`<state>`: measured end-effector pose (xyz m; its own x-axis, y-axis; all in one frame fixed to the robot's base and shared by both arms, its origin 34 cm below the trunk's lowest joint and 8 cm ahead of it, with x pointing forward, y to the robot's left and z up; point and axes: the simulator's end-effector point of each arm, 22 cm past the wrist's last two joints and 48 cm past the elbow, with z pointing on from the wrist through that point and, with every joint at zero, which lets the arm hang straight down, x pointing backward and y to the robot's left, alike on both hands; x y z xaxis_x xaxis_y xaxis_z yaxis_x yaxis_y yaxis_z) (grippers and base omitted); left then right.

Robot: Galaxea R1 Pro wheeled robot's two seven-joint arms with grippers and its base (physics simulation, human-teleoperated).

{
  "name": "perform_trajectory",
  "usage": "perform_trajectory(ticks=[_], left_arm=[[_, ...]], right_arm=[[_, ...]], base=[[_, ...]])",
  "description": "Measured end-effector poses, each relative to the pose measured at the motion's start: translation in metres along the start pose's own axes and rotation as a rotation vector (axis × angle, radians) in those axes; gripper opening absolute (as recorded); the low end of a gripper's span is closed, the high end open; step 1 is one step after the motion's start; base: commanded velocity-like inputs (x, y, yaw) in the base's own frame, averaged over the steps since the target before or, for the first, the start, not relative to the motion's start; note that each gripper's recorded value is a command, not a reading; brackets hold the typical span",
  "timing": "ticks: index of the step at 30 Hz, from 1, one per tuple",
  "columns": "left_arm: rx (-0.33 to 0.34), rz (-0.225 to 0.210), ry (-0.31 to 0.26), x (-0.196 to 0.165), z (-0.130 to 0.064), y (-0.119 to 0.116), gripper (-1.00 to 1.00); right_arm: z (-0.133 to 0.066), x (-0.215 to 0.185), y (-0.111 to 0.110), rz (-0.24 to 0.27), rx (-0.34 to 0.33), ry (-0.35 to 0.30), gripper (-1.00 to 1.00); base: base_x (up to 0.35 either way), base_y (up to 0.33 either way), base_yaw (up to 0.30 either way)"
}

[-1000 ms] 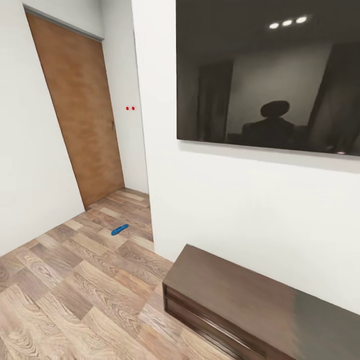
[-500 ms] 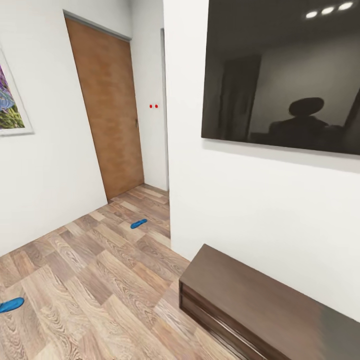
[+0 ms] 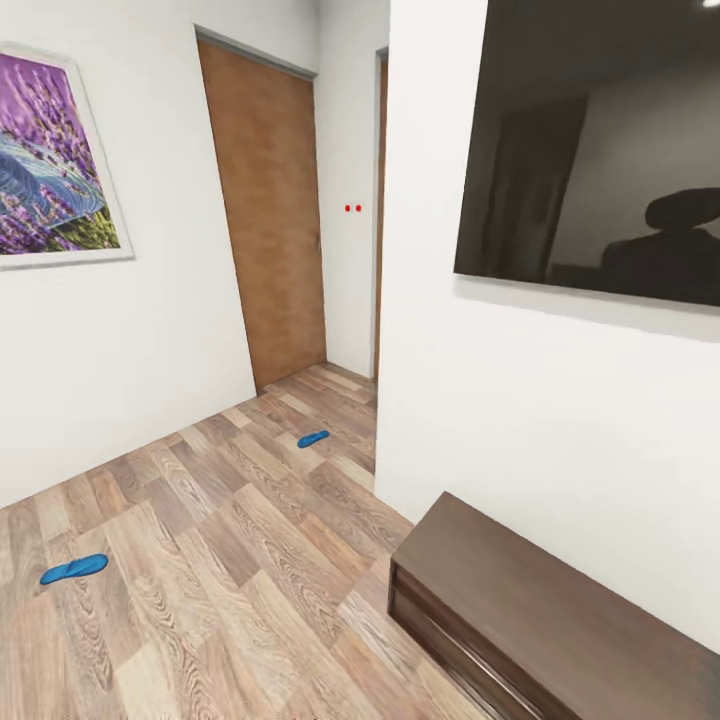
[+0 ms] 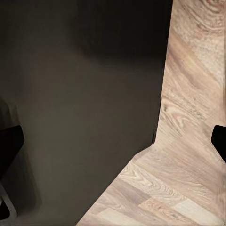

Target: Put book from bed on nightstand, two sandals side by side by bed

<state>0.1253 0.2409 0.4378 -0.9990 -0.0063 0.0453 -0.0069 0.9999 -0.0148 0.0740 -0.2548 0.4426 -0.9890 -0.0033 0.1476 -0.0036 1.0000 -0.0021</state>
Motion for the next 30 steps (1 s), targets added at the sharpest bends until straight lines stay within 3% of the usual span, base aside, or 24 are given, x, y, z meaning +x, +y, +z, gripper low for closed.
perform_trajectory(ticks=[30], left_arm=[[0.000, -0.001, 0.021, 0.0083, 0.0000, 0.0001, 1.00]], right_arm=[[-0.0003, 0.0086, 0.0007, -0.002, -0.001, 0.022, 1.00]], base=[[0.000, 0.000, 0.270]])
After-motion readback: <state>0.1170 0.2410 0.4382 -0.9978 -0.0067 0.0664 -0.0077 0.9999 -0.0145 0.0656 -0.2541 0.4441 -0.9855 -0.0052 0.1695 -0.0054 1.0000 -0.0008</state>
